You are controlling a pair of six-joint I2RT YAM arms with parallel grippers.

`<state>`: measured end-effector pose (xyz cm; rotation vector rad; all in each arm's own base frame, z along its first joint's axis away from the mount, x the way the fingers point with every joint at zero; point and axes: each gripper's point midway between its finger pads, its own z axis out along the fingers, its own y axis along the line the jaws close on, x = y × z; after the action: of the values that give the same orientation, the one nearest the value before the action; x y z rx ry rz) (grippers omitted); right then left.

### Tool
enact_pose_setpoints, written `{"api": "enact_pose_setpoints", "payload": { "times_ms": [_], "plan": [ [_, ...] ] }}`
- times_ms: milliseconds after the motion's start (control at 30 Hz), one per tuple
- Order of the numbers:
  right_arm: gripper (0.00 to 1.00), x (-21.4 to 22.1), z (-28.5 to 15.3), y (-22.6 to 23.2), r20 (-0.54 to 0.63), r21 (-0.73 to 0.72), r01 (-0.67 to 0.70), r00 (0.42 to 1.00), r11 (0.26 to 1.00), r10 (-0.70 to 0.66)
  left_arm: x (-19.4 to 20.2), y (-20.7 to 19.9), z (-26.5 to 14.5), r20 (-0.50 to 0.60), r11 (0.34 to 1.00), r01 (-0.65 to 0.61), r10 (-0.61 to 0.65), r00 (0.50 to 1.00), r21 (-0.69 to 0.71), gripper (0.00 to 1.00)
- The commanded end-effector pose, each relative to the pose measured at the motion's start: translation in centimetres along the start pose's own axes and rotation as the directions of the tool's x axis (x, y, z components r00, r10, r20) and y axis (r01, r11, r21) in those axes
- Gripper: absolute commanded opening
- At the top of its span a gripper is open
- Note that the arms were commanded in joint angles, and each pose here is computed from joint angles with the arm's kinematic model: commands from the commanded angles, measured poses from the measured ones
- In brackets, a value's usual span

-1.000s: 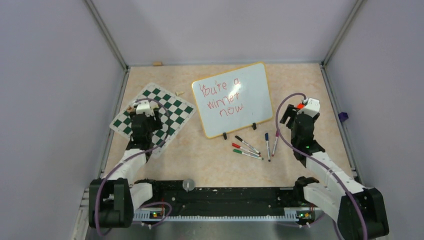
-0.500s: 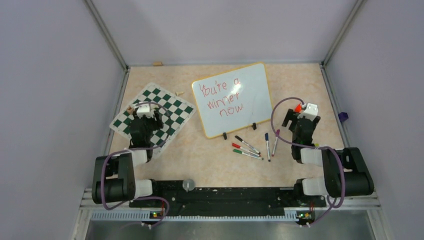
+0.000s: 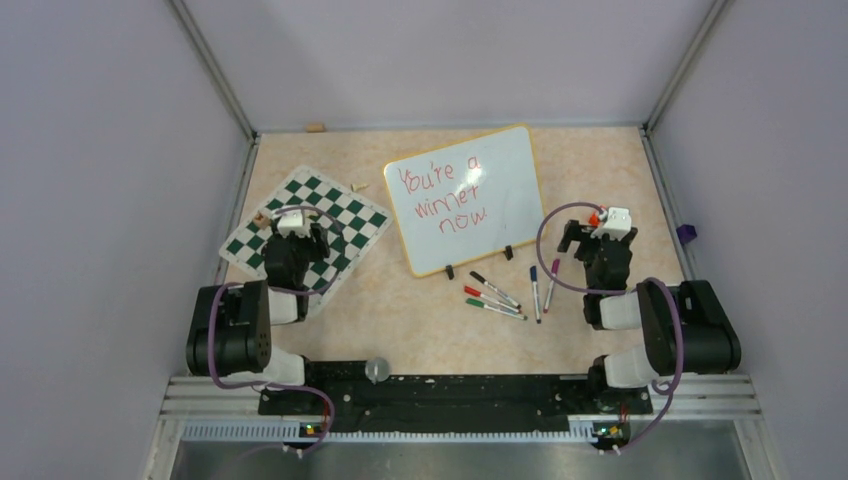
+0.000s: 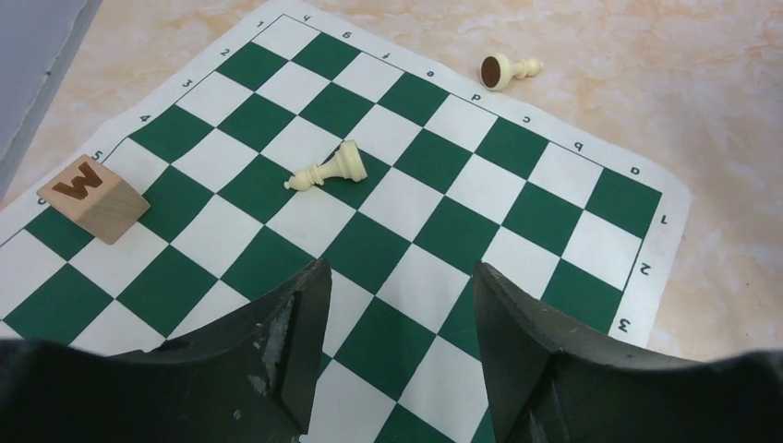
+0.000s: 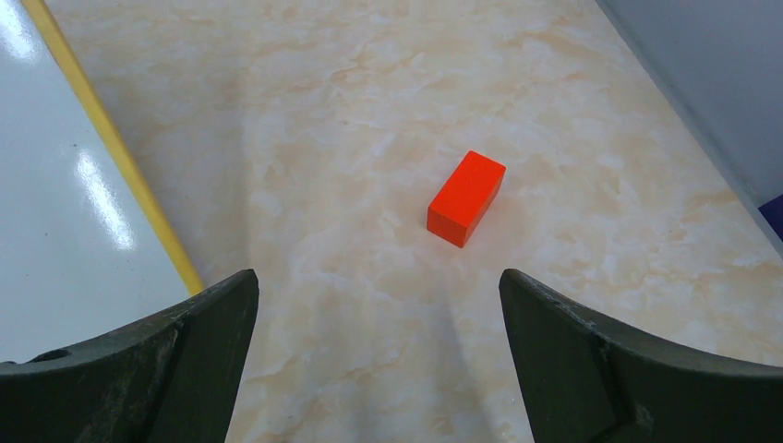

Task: Write a sentence on the whiteboard
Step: Reset both arms

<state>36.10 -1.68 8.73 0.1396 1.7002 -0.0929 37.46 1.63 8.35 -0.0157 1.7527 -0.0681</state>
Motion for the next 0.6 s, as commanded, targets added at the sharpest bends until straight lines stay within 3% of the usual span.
{"api": "enact_pose_setpoints", "payload": {
  "times_ms": [0,33,67,567],
  "plan": [
    [0.99,-1.59,0.21,0.19,0.067,-0.019,-0.003,0.998,1.0,0.004,-2.78,0.71,0.82,0.091,0.999,-0.001,0.004,0.996,-0.036,0.61],
    [0.99,-1.54,0.19,0.17,0.066,-0.018,-0.003,0.998,1.0,0.004,-2.71,1.21,0.8,0.088,0.997,0.016,-0.01,0.996,-0.069,0.83],
    [0.99,-1.6,0.21,0.19,0.068,-0.019,-0.003,0.998,1.0,0.004,-2.67,1.26,0.73,0.083,0.997,0.024,-0.018,0.996,-0.075,0.97],
    [0.99,-1.62,0.21,0.19,0.068,-0.018,-0.003,0.998,1.0,0.005,-2.53,1.25,0.77,0.076,0.997,0.021,-0.015,0.997,-0.077,0.99]
  ]
}}
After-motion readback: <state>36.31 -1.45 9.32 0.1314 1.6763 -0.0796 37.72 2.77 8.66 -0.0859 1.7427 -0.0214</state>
